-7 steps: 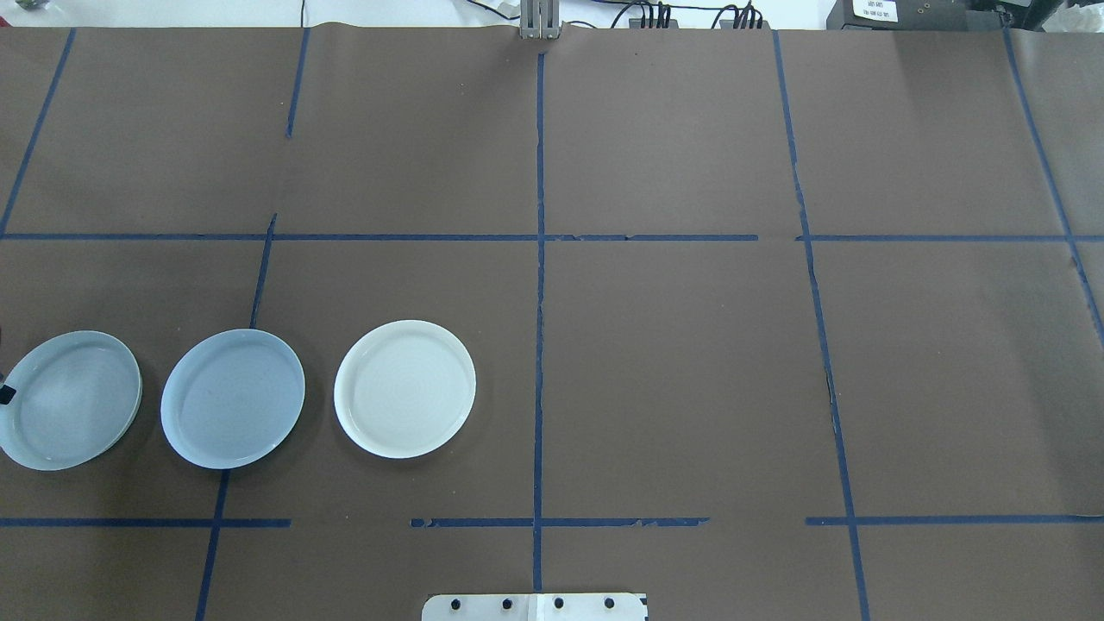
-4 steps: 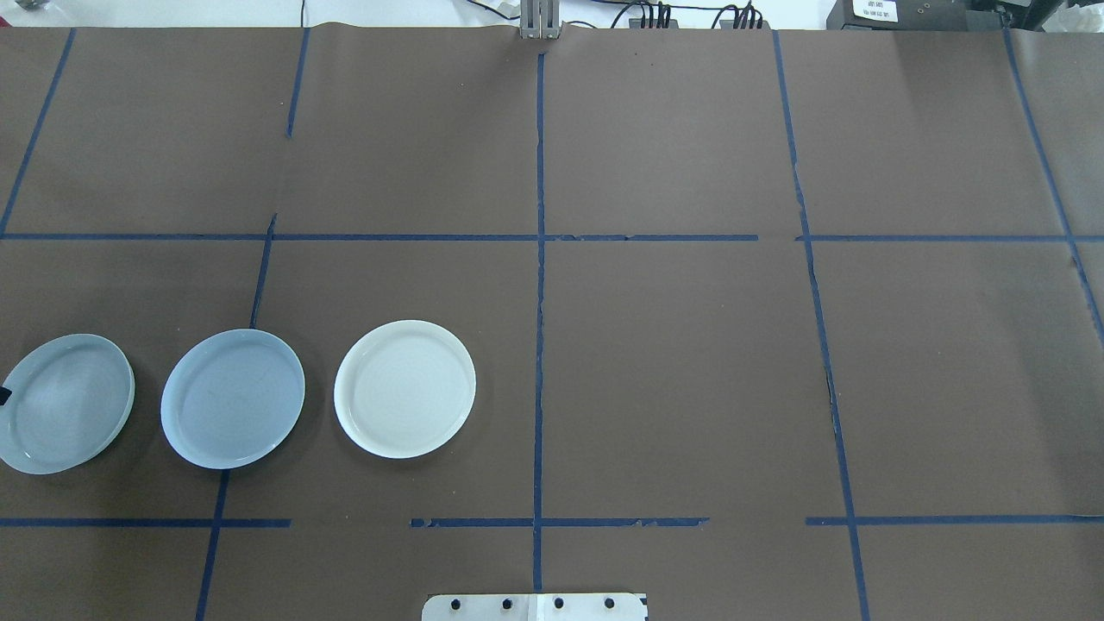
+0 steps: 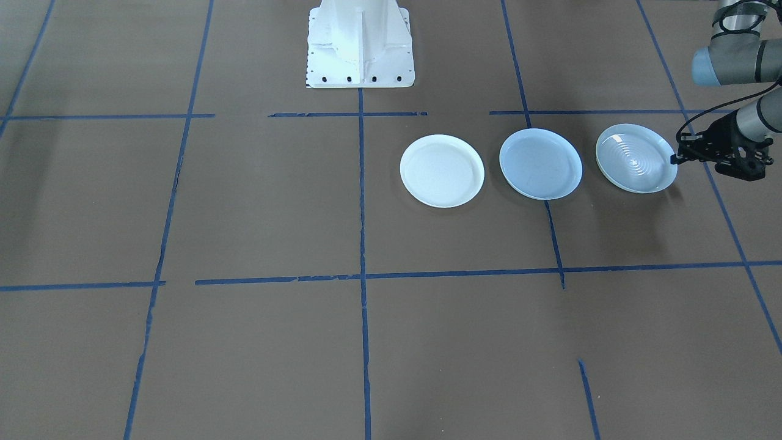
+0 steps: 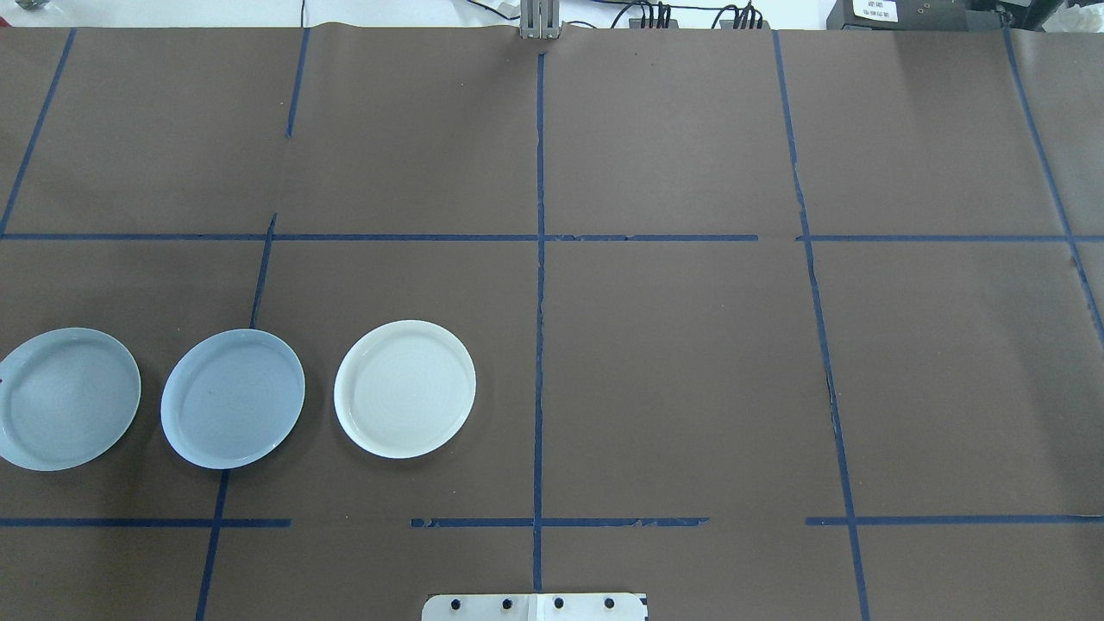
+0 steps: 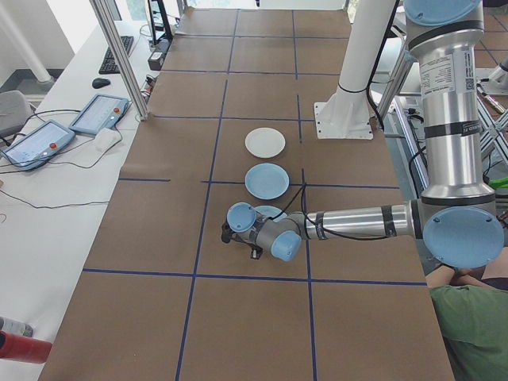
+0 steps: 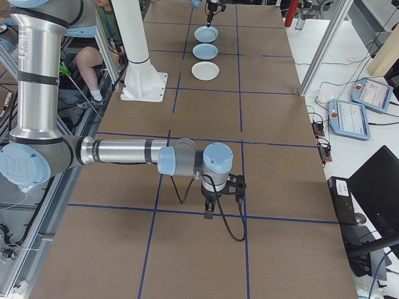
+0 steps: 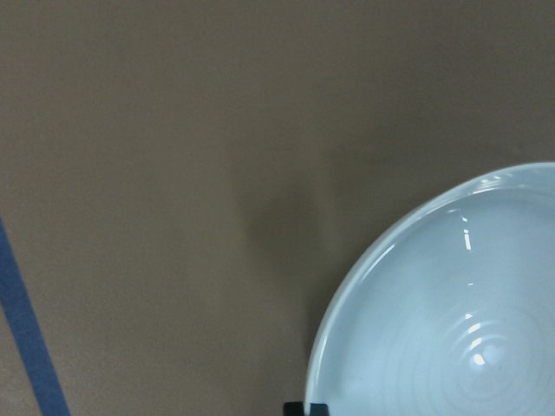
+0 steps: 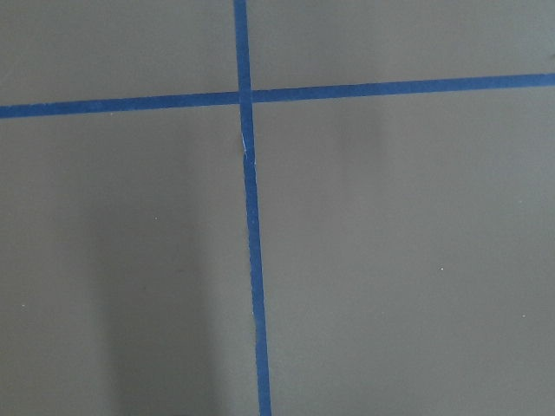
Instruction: Stack plate in center
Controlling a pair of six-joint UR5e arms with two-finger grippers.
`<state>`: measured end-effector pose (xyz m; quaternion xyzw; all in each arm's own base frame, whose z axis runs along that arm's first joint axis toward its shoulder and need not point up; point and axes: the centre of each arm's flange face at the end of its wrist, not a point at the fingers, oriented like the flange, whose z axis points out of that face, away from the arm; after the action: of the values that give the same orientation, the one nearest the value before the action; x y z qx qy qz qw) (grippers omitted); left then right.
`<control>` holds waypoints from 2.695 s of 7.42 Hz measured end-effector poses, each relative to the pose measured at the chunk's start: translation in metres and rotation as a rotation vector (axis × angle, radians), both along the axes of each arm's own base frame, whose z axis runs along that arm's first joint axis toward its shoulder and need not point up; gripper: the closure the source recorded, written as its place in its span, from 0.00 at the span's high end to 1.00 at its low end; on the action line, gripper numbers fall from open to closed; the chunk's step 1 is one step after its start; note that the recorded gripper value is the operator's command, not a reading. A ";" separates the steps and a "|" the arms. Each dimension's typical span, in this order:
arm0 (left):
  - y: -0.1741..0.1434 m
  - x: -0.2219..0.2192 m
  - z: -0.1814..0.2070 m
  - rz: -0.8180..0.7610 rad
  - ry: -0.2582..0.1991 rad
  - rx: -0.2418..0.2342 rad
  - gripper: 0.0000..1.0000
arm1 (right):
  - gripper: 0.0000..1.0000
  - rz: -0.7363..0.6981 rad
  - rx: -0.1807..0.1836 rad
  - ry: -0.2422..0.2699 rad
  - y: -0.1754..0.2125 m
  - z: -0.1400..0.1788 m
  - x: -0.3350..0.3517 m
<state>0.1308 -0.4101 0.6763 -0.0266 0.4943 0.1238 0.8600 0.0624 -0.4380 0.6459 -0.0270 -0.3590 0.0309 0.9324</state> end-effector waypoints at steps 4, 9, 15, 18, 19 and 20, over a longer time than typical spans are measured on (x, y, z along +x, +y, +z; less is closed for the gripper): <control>-0.016 0.005 -0.071 -0.082 0.052 -0.086 0.00 | 1.00 0.000 0.000 0.000 0.000 0.000 0.000; -0.002 0.083 -0.123 -0.139 0.026 -0.214 0.00 | 1.00 0.000 0.000 0.000 0.000 0.000 0.000; 0.004 0.125 -0.137 -0.101 0.035 -0.248 0.04 | 1.00 0.000 -0.001 0.000 0.000 0.000 0.000; 0.004 0.134 -0.142 -0.084 0.041 -0.238 1.00 | 1.00 0.000 0.000 0.000 0.000 0.000 0.000; 0.003 0.136 -0.146 -0.080 0.045 -0.233 1.00 | 1.00 0.000 0.000 0.000 0.000 0.000 0.000; 0.003 0.137 -0.148 -0.079 0.048 -0.229 1.00 | 1.00 0.000 0.000 0.000 0.000 0.000 0.000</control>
<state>0.2677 -0.4067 0.5278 -0.1025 0.5265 0.0332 0.8433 0.0622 -0.4381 0.6459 -0.0271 -0.3590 0.0307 0.9324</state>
